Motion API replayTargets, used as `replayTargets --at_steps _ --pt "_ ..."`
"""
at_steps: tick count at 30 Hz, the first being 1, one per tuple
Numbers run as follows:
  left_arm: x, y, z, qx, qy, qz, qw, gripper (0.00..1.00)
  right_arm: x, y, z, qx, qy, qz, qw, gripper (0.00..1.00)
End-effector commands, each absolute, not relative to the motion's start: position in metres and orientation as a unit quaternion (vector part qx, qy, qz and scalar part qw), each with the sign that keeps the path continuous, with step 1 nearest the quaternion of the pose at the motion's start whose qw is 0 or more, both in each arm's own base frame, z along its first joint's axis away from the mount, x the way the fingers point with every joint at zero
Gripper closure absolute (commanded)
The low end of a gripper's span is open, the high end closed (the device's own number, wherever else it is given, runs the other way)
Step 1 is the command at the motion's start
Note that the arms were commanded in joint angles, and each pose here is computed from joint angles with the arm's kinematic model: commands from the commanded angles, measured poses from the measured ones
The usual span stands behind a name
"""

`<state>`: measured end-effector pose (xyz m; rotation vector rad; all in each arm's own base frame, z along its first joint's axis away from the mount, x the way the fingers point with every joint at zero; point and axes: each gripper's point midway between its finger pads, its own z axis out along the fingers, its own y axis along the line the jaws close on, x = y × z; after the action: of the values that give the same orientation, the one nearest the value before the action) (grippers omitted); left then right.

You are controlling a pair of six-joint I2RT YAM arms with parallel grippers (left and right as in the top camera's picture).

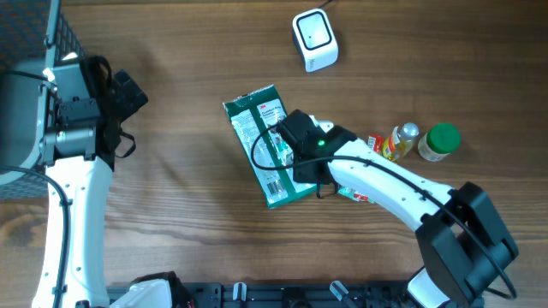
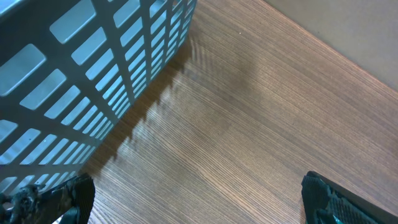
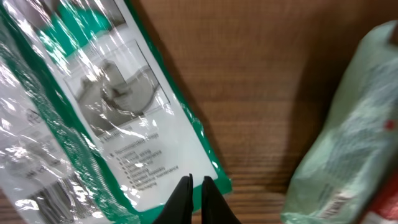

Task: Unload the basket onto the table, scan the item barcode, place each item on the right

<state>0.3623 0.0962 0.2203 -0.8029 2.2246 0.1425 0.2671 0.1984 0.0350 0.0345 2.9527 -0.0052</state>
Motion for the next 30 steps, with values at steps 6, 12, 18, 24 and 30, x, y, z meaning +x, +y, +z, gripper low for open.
replayTargets --at_steps 6,12,18,24,30 --pt "0.363 0.099 0.223 -0.313 0.868 0.060 0.380 0.00 0.237 0.266 0.034 -0.016 0.984 0.175 0.008 0.85" --pt "0.363 0.099 0.223 -0.313 0.869 0.060 0.380 0.00 0.246 0.282 0.038 -0.036 0.981 0.185 0.050 0.84" --pt "0.363 0.099 0.223 -0.313 0.868 0.060 0.380 0.00 0.278 0.250 0.035 -0.035 0.985 0.083 0.144 0.76" --pt "0.363 0.099 0.223 -0.313 0.869 0.060 0.380 0.00 0.278 0.255 0.024 -0.021 0.987 0.091 0.133 0.56" --pt "0.363 0.099 0.223 -0.313 0.868 0.060 0.380 0.00 0.264 0.266 -0.004 -0.014 0.991 0.109 0.075 0.54"
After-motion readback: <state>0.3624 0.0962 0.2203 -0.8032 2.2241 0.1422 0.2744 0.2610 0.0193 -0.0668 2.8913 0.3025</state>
